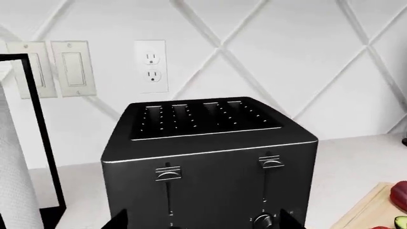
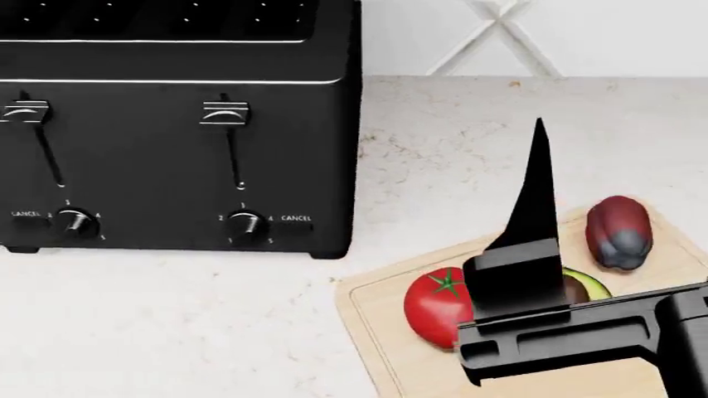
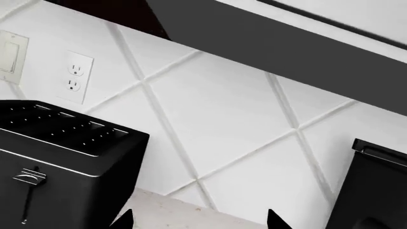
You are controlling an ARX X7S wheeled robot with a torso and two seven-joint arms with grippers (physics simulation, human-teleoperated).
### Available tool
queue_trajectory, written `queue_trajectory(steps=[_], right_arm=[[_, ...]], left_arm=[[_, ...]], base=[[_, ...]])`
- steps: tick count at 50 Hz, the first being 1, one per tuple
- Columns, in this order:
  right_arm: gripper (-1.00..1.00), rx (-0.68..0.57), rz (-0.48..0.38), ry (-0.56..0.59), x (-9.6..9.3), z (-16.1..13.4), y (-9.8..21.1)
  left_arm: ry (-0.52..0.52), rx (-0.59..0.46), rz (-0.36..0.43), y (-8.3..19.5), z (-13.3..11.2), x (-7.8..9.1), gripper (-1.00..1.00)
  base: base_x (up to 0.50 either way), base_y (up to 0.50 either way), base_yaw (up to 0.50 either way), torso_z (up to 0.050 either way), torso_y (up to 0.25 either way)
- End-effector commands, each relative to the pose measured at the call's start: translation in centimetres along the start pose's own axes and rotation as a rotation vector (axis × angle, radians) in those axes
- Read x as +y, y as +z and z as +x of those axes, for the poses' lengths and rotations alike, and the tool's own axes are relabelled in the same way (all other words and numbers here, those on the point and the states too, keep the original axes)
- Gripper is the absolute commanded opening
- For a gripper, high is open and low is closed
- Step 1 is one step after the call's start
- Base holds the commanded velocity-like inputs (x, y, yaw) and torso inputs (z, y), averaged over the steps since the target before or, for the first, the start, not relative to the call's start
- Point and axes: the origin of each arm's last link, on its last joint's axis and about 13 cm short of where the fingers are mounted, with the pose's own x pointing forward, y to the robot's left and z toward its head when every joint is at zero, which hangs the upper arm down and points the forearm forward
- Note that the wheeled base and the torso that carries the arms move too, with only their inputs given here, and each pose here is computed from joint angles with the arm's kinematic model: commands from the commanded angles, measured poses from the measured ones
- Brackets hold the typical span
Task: Place the avocado, onion, tomato and bell pepper on the cutting board.
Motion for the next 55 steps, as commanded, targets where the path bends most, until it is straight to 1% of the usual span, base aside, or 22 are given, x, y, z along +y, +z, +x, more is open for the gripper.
queue_trajectory(steps=[1,7,10,12,30,55], right_arm=[[1.00,-0.060,0.032,0.030,0.45,-0.01,0.32],[1.00,-0.054,0.036,0.026,0.40,-0.09,-0.20],[1.00,-0.056,0.034,0.025,0.35,-0.19,-0.10],[1.00,-0.054,0.033,0.022,0.33,-0.28,-0.09],[1.00,-0.055,0.028,0.035,0.60,-0.07,-0.05],[1.00,-0.054,0.022,0.049,0.67,0.17,0.07]], left_arm=[[-0.026,-0.070,0.001,0.17,-0.53,-0.09,1.00],[-0.021,-0.069,0.007,0.21,-0.53,-0.03,1.00],[-0.019,-0.067,0.005,-0.22,-0.18,0.15,1.00],[-0.027,-0.069,0.001,-0.15,-0.37,-0.05,1.00],[-0.017,-0.073,-0.001,-0.04,-0.51,-0.17,1.00],[-0.017,-0.079,-0.001,0.24,-0.46,-0.03,1.00]], base=[[0.00,0.50,0.00,0.000,0.000],[0.00,0.50,0.00,0.000,0.000],[0.00,0.50,0.00,0.000,0.000],[0.00,0.50,0.00,0.000,0.000],[0.00,0.50,0.00,0.000,0.000],[0.00,0.50,0.00,0.000,0.000]])
